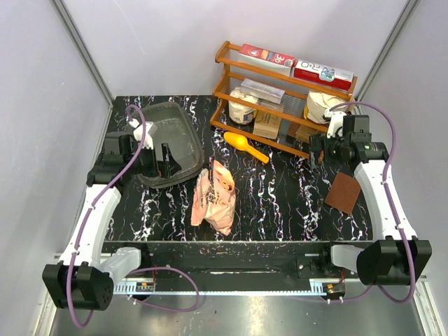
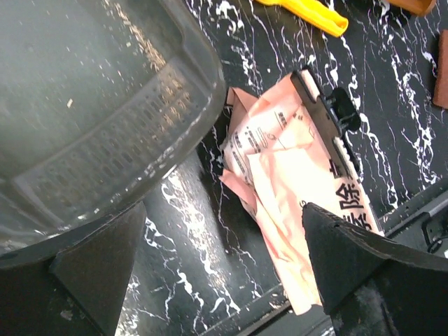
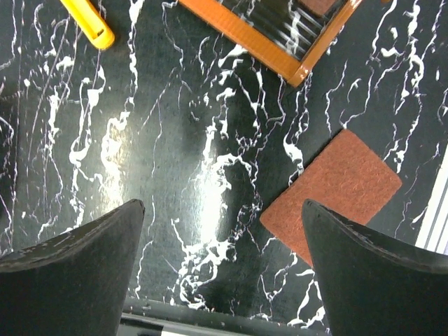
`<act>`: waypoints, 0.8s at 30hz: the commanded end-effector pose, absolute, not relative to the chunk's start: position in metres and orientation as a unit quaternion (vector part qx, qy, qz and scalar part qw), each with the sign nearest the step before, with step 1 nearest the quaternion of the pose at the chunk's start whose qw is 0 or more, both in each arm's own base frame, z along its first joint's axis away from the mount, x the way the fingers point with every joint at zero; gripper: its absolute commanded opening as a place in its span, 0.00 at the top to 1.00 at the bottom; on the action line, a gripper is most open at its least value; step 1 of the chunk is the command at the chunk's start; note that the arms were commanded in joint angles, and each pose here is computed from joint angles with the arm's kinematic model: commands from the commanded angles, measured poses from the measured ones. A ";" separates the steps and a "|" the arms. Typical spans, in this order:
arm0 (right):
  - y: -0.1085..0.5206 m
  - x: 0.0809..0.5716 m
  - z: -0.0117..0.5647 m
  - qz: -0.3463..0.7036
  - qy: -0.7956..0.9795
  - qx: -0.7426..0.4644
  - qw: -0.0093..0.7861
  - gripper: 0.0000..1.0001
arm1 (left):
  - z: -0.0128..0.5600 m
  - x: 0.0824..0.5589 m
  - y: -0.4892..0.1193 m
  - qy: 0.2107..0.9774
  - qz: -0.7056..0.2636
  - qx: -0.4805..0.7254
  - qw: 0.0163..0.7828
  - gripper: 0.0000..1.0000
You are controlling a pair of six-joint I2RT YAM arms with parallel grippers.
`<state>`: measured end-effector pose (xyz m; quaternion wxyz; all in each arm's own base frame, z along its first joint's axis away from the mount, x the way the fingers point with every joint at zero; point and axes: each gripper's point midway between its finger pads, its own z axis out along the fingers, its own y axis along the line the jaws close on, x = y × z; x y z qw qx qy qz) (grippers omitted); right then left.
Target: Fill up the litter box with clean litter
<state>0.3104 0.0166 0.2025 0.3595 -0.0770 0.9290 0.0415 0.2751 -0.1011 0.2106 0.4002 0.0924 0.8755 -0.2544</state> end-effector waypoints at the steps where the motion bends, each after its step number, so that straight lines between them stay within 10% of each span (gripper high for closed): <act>1: 0.014 0.292 0.198 0.032 0.936 -0.107 0.335 0.00 | 0.205 0.260 -0.110 0.884 -0.281 0.074 0.366 0.01; 24: 0.019 0.271 0.177 0.046 0.941 -0.118 0.314 0.00 | 0.249 0.249 -0.201 0.822 -0.406 0.223 0.333 0.12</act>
